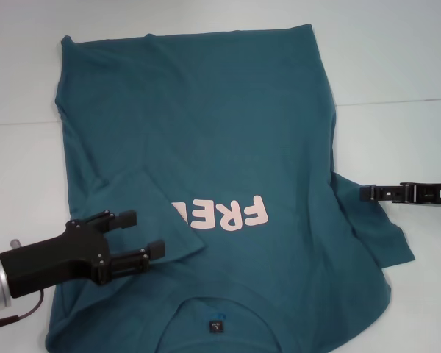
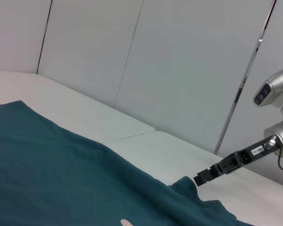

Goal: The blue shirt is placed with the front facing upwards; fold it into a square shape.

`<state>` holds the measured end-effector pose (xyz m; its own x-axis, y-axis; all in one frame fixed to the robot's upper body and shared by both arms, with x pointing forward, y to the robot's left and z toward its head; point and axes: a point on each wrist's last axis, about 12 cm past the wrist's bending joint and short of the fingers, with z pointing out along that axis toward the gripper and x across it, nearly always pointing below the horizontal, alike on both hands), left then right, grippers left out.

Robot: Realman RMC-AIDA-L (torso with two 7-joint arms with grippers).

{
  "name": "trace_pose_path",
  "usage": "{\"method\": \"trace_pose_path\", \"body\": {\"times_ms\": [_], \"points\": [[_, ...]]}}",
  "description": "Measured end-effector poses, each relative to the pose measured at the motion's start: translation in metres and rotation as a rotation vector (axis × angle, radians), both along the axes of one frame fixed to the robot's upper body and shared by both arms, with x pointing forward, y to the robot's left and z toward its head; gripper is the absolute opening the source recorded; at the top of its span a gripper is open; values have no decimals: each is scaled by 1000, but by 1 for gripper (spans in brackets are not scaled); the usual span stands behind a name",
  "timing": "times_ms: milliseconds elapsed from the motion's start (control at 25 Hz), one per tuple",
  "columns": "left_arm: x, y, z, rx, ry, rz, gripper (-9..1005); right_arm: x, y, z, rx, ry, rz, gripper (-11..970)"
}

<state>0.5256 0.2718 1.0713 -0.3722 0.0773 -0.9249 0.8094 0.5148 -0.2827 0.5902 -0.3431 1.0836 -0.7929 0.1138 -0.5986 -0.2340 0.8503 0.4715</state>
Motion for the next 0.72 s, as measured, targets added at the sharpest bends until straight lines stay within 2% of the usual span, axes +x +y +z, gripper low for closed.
{"method": "trace_pose_path", "body": {"times_ms": [240, 640, 720], "points": [[0, 0, -1, -4, 4, 4, 886, 3, 5, -3, -5, -8, -14, 860], [-1, 1, -1, -6, 6, 7, 886, 12, 17, -15, -12, 4, -52, 643], [-2, 1, -2, -7, 7, 8, 886, 12, 19, -15, -12, 1, -44, 572]]}}
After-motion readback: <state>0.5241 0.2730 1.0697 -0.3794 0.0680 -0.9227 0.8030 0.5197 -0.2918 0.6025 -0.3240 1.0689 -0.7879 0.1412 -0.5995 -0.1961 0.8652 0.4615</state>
